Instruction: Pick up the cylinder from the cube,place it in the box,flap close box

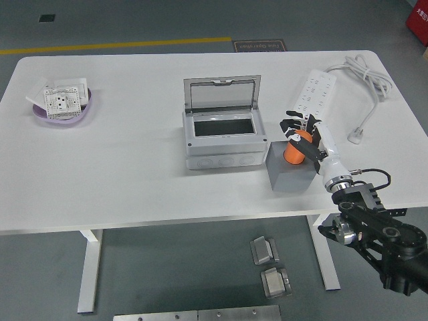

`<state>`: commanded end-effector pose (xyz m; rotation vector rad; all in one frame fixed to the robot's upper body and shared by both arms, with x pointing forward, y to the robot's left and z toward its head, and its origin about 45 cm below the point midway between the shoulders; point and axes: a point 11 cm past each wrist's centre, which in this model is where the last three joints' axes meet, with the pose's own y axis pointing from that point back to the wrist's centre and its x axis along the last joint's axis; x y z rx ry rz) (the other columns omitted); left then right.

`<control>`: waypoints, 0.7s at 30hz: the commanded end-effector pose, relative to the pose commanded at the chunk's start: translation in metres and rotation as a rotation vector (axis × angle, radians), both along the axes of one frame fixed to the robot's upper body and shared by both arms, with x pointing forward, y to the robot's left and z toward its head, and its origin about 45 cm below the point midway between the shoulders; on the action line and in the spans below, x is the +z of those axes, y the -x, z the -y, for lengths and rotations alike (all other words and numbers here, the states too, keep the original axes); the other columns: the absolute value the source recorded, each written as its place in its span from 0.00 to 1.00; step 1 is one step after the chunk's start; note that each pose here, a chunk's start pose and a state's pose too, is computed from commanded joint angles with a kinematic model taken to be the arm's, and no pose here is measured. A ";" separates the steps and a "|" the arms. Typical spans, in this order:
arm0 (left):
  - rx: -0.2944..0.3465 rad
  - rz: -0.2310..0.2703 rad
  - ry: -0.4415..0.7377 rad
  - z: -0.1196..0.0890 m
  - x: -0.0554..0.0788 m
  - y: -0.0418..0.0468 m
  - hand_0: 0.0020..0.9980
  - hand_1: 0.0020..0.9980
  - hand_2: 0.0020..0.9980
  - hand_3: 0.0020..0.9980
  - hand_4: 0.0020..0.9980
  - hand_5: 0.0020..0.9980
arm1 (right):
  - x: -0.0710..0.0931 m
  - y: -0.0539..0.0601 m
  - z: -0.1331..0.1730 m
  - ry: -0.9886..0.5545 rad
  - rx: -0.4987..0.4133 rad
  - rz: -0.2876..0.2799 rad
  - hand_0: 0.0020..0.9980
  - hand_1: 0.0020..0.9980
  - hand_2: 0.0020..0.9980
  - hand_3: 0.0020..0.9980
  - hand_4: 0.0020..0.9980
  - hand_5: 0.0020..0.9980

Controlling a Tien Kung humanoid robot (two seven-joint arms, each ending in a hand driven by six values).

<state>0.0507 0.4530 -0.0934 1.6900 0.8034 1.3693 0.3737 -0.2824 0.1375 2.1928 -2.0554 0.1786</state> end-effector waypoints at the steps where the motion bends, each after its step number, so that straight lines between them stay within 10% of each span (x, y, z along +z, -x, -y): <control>1: 0.000 0.000 0.000 0.000 0.000 -0.0001 0.61 0.57 0.57 0.66 0.70 0.28 | 0.000 0.000 0.000 0.000 0.001 0.000 0.73 0.72 0.66 0.69 0.65 0.10; 21: -0.002 0.009 0.000 0.000 0.001 -0.0042 0.62 0.57 0.57 0.66 0.70 0.27 | -0.009 0.005 -0.004 0.022 0.027 -0.034 0.72 0.72 0.63 0.67 0.49 0.00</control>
